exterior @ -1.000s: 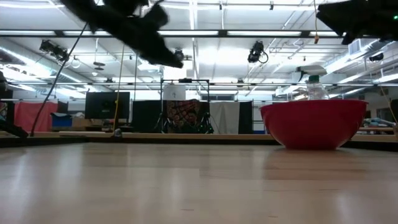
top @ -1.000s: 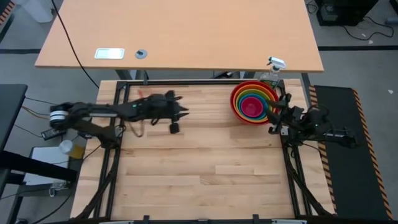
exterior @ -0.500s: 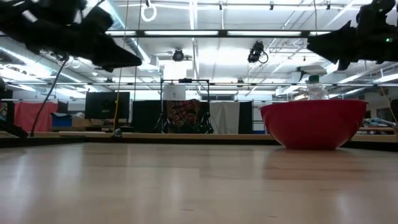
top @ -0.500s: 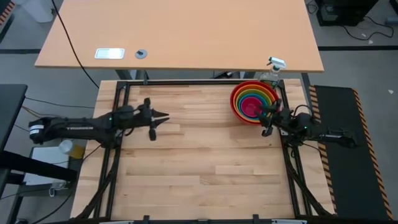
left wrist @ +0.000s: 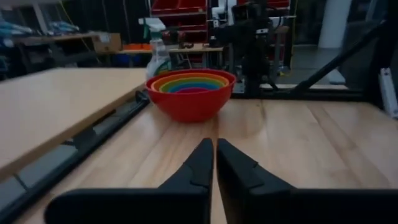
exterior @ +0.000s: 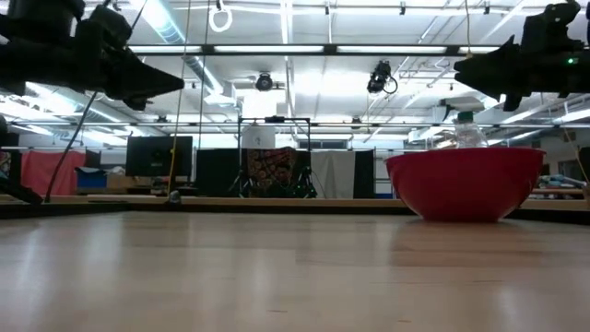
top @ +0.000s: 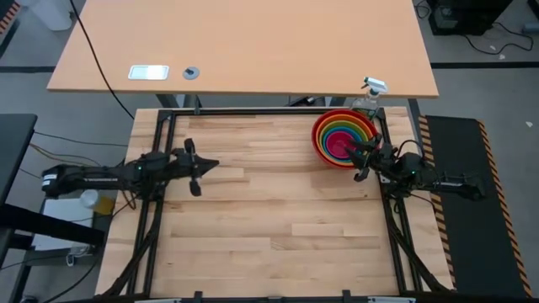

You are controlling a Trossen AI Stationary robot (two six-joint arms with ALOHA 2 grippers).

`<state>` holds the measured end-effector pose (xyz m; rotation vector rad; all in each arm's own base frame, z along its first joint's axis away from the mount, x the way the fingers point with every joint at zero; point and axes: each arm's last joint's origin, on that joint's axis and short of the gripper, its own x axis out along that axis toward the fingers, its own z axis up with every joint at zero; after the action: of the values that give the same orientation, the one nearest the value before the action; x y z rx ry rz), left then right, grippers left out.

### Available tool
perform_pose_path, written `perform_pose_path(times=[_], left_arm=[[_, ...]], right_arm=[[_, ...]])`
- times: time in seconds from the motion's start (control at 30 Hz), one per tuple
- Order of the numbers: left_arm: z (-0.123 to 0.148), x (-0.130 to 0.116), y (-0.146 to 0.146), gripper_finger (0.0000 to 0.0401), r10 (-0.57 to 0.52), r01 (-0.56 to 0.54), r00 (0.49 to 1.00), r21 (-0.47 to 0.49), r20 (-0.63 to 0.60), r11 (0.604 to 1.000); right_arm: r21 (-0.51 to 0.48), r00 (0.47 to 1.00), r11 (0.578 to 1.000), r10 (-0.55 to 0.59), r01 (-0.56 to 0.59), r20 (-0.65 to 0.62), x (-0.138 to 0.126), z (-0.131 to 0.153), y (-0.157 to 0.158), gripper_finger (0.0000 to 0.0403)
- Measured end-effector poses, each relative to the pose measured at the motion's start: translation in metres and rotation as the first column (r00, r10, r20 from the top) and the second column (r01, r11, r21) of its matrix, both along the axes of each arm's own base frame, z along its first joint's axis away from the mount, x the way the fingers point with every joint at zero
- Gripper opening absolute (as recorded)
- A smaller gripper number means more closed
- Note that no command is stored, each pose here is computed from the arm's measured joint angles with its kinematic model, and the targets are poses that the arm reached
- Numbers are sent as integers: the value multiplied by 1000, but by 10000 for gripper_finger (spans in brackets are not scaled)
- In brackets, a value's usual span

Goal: Nest bowls inside each other
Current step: Return to Home Position

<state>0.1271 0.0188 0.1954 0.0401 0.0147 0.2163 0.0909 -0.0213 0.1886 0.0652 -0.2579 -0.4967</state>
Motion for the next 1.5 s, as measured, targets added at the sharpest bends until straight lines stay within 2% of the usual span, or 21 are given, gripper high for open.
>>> perform_pose_path(times=[0.1,0.3,0.4,0.5,0.8,1.5], left_arm=[[3,-5,-6,5,18,-18,1000,43,13,999],[9,-13,-18,6,-43,35,997,123,57,992],[2,-17,-22,3,-51,39,995,136,84,990],[-14,-21,-23,2,-61,46,991,124,123,991],[-14,-24,-24,6,-71,64,988,52,136,997],[-15,-23,-24,7,-74,68,989,51,126,996]], right_arm=[[-4,1000,1000,-1,1,-2,0,0,0,165],[-5,1000,1000,-1,1,-2,0,0,0,165],[-5,1000,1000,-1,1,-3,0,0,0,165],[-6,1000,1000,-2,2,-3,0,0,0,165],[-6,1000,1000,-2,2,-3,0,0,0,165],[-6,1000,1000,-2,2,-4,0,0,0,165]])
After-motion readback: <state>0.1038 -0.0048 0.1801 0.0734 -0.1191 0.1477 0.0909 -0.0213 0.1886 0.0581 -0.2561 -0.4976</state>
